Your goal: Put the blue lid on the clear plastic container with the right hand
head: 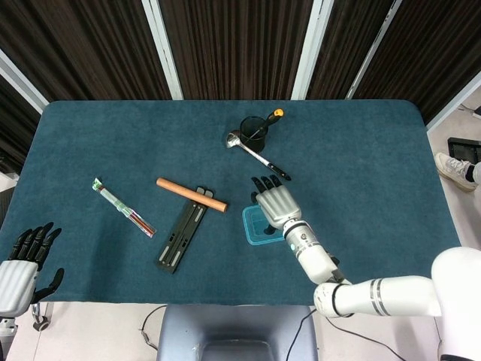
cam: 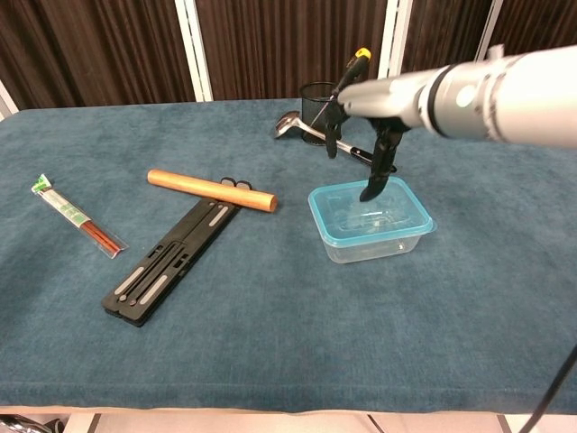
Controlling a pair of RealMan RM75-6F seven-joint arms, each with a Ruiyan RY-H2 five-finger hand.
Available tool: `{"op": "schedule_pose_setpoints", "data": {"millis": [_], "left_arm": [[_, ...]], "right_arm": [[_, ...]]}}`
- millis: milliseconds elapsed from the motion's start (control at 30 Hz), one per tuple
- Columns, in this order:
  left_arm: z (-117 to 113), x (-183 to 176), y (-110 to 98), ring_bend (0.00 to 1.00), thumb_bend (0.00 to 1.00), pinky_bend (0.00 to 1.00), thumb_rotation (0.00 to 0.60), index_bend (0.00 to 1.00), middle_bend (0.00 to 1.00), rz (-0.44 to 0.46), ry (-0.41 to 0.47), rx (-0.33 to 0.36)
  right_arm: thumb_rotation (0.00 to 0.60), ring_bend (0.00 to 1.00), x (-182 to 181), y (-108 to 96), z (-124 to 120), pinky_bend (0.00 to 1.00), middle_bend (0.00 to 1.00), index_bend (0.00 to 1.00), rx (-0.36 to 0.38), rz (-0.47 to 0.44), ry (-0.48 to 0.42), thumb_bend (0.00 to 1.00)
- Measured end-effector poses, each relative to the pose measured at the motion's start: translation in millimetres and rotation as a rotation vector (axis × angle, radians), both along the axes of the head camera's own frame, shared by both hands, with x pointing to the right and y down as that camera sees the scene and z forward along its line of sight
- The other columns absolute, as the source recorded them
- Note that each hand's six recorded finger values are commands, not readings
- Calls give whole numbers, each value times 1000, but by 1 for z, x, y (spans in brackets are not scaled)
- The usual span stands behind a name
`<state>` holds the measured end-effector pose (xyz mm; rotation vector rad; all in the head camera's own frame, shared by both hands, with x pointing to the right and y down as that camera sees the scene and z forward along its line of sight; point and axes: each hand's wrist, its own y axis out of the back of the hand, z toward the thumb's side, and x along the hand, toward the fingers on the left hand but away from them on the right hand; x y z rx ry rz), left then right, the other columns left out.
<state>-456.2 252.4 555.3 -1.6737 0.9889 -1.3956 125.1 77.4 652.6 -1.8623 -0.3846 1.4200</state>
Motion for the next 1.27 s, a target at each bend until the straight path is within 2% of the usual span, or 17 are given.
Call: {"op": "schedule_pose_setpoints", "data": {"millis": [167,300,467,600,733,933,1067,1267], "left_arm": [[-2,-1,0,9,420,82,600,0,0,-6,-1,9],[-3,-2,0,8,420,82,600,0,0,-12,-3,14],[-4,-3,0,9,420,82,600,0,0,-14,-11,21],[-4,-2,0,8,419,82,600,0,0,-14,-18,26],[-4,-1,0,4,420,81,600,0,0,-8,-25,42],[-1,3,0,3,420,81,600,0,0,3,-39,49],[1,4,0,2,419,81,600,0,0,2,-51,49],[0,4,3,3,420,81,600,0,0,4,-50,48]], "right_arm": [[600,46,13,1,-26,85,126,301,73,-17,-41,187],[600,39,38,13,-47,81,103,221,165,-44,-52,187],[600,10,92,44,-75,36,72,172,307,-36,-49,187],[600,0,153,82,-94,0,28,130,384,53,-35,187],[600,0,216,121,-94,0,6,116,364,173,0,187],[600,0,280,142,-81,0,0,116,347,286,33,187],[600,0,293,148,-75,0,0,115,323,316,45,187],[600,0,288,153,-73,0,0,114,306,306,37,187]]}}
